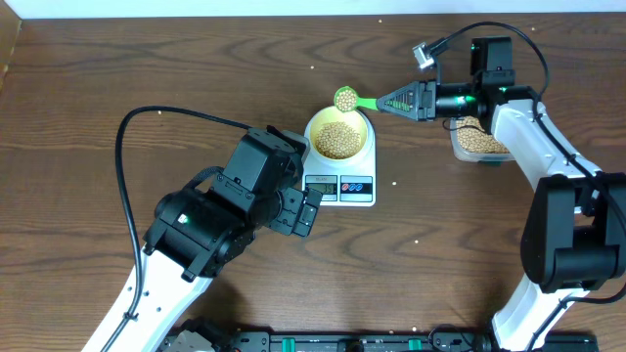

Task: Scoop item into bowl and weigh 50g on scale
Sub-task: 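Carry the filled scoop leftward over the yellow bowl with the right gripper, then tip the scoop to pour soybeans into the yellow bowl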

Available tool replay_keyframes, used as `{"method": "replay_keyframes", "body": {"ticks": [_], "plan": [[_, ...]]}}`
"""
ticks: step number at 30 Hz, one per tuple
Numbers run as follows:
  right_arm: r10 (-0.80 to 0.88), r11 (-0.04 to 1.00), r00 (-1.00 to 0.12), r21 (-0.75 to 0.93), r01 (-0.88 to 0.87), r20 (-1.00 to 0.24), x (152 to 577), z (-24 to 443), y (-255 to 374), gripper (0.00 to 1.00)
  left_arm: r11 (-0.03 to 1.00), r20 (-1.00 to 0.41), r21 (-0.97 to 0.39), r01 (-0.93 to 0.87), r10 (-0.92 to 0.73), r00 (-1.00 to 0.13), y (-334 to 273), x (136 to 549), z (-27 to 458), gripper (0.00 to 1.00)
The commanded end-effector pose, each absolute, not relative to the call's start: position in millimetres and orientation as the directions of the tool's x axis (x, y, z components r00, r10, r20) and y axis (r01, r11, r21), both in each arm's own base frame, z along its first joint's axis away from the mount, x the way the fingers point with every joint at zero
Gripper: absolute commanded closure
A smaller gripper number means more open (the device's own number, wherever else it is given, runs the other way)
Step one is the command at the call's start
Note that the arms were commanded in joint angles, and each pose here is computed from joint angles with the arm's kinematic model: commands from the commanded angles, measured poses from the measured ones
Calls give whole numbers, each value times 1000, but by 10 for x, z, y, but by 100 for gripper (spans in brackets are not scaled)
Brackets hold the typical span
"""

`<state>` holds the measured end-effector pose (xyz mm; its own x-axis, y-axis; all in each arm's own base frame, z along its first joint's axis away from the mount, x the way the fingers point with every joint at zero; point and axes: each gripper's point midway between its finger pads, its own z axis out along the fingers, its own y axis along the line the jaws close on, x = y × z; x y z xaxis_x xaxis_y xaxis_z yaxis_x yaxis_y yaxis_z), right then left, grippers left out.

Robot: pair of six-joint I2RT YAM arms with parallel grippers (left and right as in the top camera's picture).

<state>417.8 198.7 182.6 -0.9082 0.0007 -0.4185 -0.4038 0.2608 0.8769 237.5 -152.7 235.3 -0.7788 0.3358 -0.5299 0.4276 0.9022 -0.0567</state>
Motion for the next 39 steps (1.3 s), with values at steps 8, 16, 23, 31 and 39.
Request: {"method": "replay_keyframes", "body": {"ticks": [8, 16, 23, 31, 39], "plan": [[-34, 334, -912, 855, -396, -409, 4125, 1599, 2039, 99, 898, -543, -59, 436, 338, -769, -1545, 2392, 2413, 3], [-50, 373, -915, 843, -388, -400, 4092, 1509, 2046, 99, 898, -543, -59, 436, 338, -769, -1545, 2392, 2413, 3], [-73, 425, -922, 824, -375, -381, 4053, 1407, 2095, 99, 898, -543, -59, 436, 338, -769, -1544, 2392, 2413, 3], [-113, 498, -921, 781, -377, -372, 4022, 1348, 2070, 99, 898, -543, -59, 436, 338, -769, -1544, 2392, 2413, 3], [-154, 554, -909, 728, -404, -387, 4050, 1417, 2027, 99, 898, -543, -59, 436, 338, -769, -1544, 2391, 2411, 3]]}}
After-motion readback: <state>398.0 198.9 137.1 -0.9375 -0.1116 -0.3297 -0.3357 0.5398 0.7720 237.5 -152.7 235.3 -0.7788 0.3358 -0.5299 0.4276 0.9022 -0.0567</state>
